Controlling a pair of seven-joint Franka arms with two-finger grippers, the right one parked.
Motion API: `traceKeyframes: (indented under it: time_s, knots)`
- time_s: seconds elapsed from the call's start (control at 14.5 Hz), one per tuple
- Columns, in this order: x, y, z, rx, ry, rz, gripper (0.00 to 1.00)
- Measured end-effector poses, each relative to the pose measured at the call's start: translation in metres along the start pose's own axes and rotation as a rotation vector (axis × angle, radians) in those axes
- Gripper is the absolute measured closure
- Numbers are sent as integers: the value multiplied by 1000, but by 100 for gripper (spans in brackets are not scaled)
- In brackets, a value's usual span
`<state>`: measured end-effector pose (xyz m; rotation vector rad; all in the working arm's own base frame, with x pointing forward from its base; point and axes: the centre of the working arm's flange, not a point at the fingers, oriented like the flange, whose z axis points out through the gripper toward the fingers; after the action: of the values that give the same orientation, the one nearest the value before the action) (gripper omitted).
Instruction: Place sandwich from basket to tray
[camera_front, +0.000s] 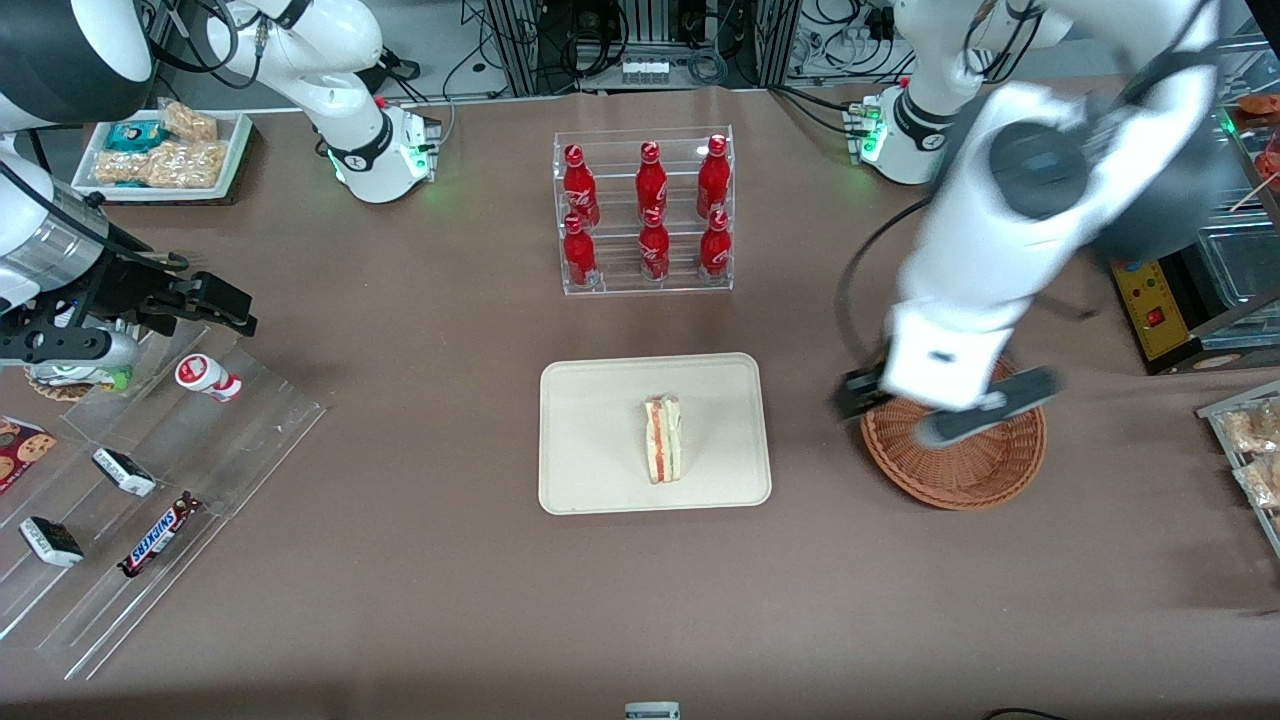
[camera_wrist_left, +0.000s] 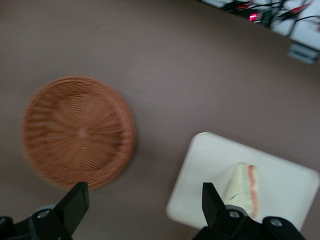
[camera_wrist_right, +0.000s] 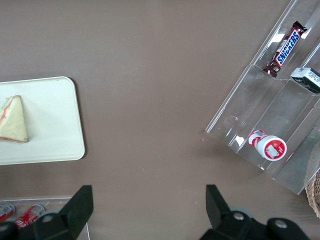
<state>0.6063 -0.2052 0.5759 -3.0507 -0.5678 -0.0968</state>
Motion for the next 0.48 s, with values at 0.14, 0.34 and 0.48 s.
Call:
traceKeyframes:
  time_s: [0.14,0.34,0.48]
  knots:
    - [9,-57,-16,44,-57,52,0]
    - [18,-132,-25,54,-99,144,0]
    - [20,-181,-27,48,-118,225,0]
